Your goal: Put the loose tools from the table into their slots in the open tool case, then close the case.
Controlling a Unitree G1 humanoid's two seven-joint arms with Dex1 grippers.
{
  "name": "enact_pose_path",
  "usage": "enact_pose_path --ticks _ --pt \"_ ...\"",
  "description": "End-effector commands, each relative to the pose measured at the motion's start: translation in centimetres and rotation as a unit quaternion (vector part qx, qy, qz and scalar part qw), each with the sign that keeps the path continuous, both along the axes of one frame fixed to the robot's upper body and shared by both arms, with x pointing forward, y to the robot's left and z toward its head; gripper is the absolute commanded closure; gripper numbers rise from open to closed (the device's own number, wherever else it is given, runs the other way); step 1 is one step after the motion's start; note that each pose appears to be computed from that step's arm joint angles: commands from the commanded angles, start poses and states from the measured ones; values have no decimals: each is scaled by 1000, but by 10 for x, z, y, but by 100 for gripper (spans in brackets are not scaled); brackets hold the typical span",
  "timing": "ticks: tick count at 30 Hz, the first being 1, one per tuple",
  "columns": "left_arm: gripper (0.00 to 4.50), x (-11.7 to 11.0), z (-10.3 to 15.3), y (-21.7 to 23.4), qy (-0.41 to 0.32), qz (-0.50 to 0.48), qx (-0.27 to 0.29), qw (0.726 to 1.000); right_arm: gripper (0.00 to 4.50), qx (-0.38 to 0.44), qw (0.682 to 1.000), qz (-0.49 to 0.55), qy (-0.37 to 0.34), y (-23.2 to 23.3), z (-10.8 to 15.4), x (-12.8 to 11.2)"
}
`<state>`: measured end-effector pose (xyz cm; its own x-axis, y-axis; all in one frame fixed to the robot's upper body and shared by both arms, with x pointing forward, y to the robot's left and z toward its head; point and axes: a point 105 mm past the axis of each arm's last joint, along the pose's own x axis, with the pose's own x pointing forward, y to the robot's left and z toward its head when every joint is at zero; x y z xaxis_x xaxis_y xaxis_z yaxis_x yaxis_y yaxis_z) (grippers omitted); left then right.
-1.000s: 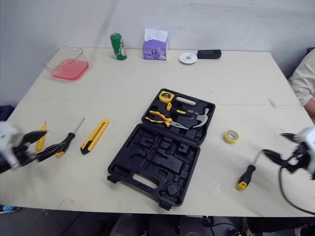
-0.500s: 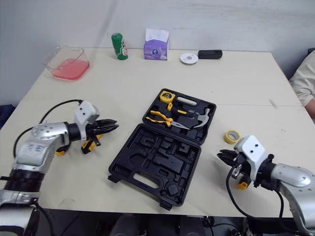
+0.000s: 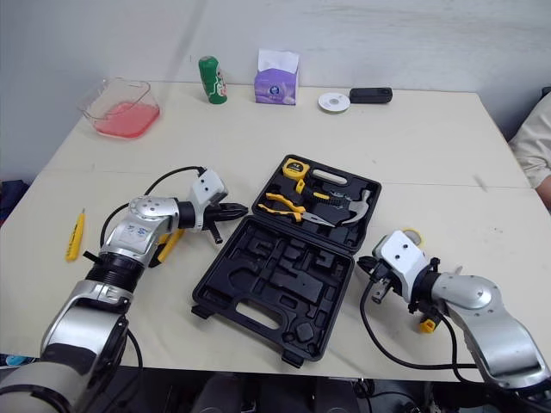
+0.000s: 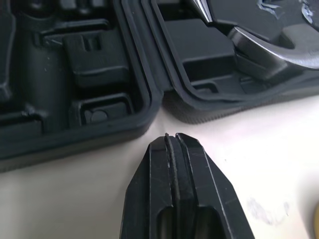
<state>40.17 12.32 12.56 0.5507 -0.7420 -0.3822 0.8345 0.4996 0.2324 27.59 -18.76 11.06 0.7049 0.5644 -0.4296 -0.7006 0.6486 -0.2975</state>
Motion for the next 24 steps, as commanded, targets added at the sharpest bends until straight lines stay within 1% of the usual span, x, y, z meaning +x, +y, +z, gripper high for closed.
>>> enact_pose_path --ticks 1,7,11,16,19,24 --pt "447 1 11 -12 -17 -24 -4 1000 450 -2 1000 3 -19 4 7 2" --pt "447 -12 11 -22 -4 -68 -4 998 450 5 999 18 -28 15 13 6" --pt "447 -32 11 -29 13 -122 0 992 450 1 999 33 -31 20 14 7" --pt "447 -51 8 -30 29 -152 12 988 450 -5 998 60 -33 30 16 8" --pt "447 -62 2 -27 37 -162 26 986 450 -10 996 83 -31 38 14 8" --pt "447 -72 -6 -23 51 -156 30 986 450 -14 995 91 -35 42 15 12"
